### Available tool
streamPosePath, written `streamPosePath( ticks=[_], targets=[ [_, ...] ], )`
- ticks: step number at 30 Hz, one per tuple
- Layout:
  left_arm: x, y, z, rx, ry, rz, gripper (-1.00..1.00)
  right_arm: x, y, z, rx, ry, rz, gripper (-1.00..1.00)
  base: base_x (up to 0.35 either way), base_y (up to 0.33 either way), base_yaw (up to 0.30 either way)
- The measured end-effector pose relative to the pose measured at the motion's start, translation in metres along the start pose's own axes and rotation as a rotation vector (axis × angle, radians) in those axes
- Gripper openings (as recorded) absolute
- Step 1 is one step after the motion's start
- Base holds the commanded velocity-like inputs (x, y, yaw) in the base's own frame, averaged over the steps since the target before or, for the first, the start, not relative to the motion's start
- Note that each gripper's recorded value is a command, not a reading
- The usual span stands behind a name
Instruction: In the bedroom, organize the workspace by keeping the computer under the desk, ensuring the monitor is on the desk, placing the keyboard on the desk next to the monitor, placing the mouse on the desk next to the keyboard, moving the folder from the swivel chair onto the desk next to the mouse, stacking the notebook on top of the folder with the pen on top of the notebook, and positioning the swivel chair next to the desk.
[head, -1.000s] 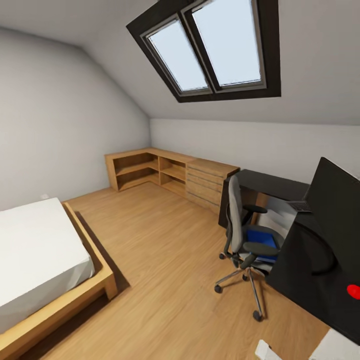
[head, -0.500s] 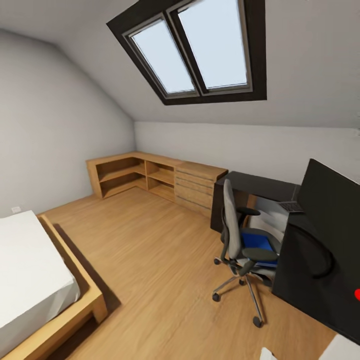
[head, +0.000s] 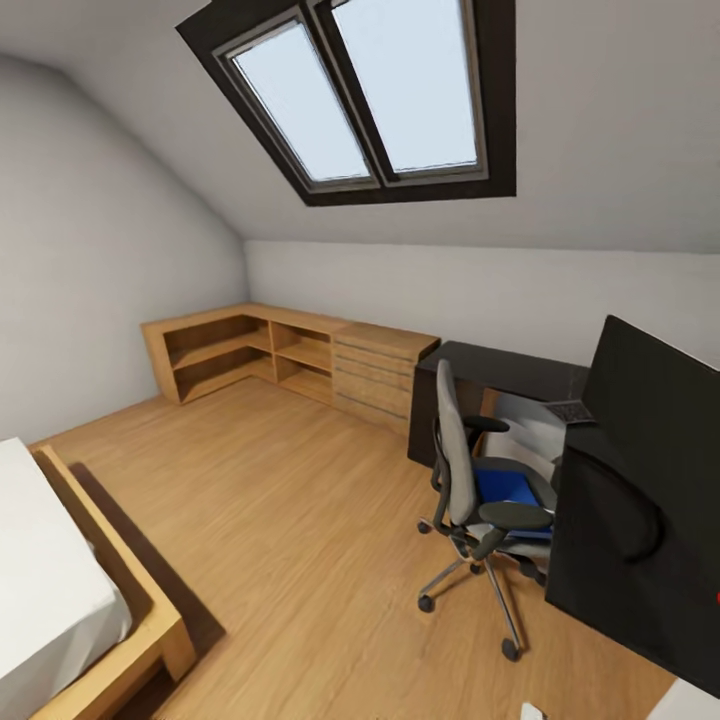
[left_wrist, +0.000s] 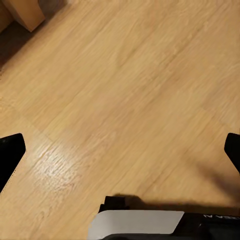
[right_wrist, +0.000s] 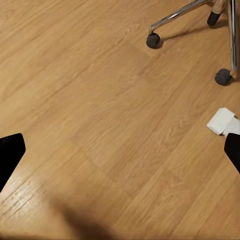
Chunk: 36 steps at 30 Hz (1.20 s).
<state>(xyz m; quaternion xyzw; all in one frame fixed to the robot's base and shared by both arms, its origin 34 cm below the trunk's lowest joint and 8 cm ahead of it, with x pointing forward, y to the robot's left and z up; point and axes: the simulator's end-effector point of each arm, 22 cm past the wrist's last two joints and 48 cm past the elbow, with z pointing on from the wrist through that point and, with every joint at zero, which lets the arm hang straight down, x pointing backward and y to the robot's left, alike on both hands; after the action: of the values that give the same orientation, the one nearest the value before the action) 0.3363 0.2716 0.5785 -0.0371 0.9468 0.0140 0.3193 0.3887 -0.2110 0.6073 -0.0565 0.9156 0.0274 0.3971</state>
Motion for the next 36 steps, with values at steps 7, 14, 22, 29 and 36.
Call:
streamPosePath(
  ticks=[7,14,22,29,36],
  targets=[
    [-0.0079,-0.0011,-0.0007,0.002,-0.044,0.001,1.00,0.0049,0.0003,-0.0008,-0.001,0.012,0.001,1.00,-0.038,0.285,-0.019],
    [-0.0053,-0.0020,-0.0013,0.007,-0.039,0.006,1.00,0.0071,-0.0007,-0.0015,0.004,0.016,0.005,1.00,0.201,0.269,-0.174],
    [-0.0041,-0.0011,-0.0012,0.005,-0.035,0.005,1.00,0.0064,-0.0025,-0.0014,0.008,0.012,0.007,1.00,0.058,0.046,-0.286],
    [-0.0051,-0.0011,-0.0011,0.005,-0.037,0.005,1.00,0.0055,-0.0027,-0.0012,0.008,0.010,0.007,1.00,0.001,0.001,-0.292],
    [-0.0056,-0.0009,-0.0011,0.004,-0.039,0.004,1.00,0.0046,0.0000,-0.0011,0.006,0.008,0.009,1.00,0.000,0.000,-0.104]
  ],
)
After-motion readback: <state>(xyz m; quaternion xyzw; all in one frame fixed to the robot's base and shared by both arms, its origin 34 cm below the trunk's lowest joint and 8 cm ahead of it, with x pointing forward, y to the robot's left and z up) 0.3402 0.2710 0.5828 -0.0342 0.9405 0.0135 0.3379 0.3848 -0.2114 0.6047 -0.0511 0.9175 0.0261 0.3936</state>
